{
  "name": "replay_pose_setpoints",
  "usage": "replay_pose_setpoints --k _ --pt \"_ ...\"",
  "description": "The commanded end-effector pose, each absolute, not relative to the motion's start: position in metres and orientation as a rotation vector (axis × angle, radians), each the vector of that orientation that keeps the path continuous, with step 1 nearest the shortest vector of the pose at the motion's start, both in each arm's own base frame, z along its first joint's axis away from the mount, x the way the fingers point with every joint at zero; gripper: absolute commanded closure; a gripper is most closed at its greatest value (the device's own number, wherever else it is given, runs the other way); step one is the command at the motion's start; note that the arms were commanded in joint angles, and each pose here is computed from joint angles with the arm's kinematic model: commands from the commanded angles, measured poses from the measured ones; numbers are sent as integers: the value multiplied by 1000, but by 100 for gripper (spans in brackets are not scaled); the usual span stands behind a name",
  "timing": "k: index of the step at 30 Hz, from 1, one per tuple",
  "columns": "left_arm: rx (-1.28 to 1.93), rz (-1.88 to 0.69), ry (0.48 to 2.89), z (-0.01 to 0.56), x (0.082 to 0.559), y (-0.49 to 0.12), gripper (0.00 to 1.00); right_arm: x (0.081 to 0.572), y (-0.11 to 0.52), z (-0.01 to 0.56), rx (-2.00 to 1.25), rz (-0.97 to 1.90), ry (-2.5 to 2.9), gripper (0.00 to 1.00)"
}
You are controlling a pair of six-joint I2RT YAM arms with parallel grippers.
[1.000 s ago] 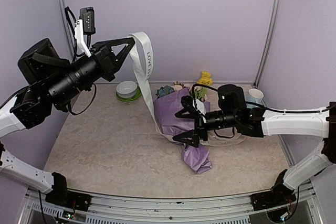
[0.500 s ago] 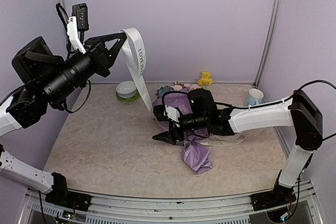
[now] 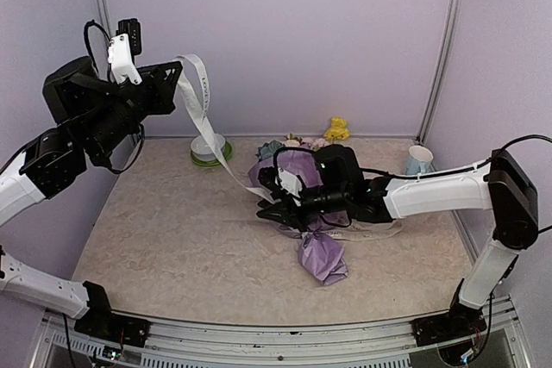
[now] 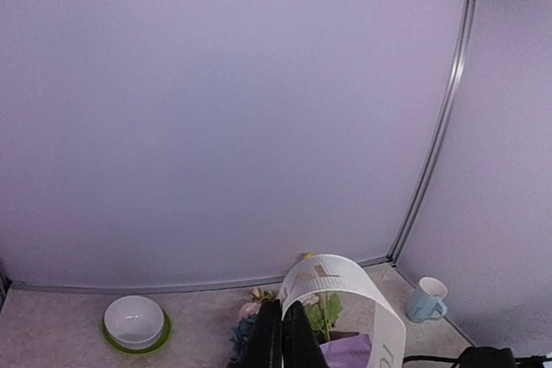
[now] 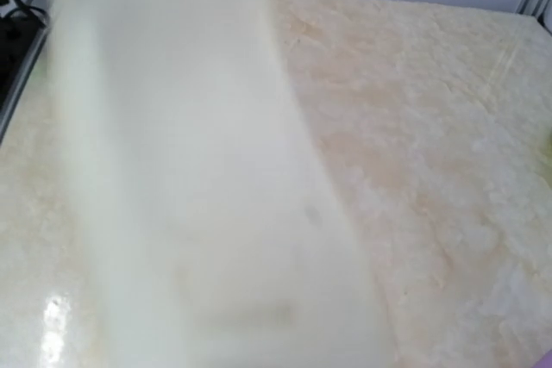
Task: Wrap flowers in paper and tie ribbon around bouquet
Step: Cross the half-tied ribbon over the folded bouquet.
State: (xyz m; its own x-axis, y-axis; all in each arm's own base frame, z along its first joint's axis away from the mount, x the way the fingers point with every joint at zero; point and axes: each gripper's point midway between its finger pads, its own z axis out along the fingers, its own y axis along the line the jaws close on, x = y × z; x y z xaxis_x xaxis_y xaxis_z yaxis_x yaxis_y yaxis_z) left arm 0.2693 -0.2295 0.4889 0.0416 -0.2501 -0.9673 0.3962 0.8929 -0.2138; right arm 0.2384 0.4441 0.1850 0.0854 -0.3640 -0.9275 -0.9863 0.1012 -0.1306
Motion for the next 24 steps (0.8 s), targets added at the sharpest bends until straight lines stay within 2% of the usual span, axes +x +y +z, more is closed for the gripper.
replay_pose_setpoints --k 1,3,4,7,10,11,12,13,15,17,21,24 --pt "26 -480 1544 464 293 -209 100 227 438 200 -1415 875 1425 82" --pt "15 -463 1562 454 300 -204 100 227 437 200 -1414 876 1422 92" --pt "2 -444 1581 448 305 -201 100 228 437 200 -1410 869 1430 100" --pt "-70 -365 1676 419 322 -183 100 231 436 203 -1400 854 1446 100" --pt "-180 -247 1852 357 335 -160 100 232 432 211 -1385 839 1459 100" --pt "-215 -223 1921 328 334 -156 95 232 430 216 -1376 832 1458 100" --pt "-221 -211 1985 301 331 -157 73 232 427 219 -1370 827 1456 100" --pt "-215 -192 2072 260 324 -157 56 232 423 222 -1364 824 1456 100" --pt "-211 -214 2176 210 307 -161 34 228 417 226 -1360 825 1448 100" --pt "-209 -216 2217 181 291 -162 25 227 412 229 -1356 822 1439 100" --pt "-196 -218 2240 165 268 -168 9 232 401 232 -1328 839 1450 100" --pt "-155 -187 2283 148 254 -175 7 233 402 229 -1317 872 1464 100"
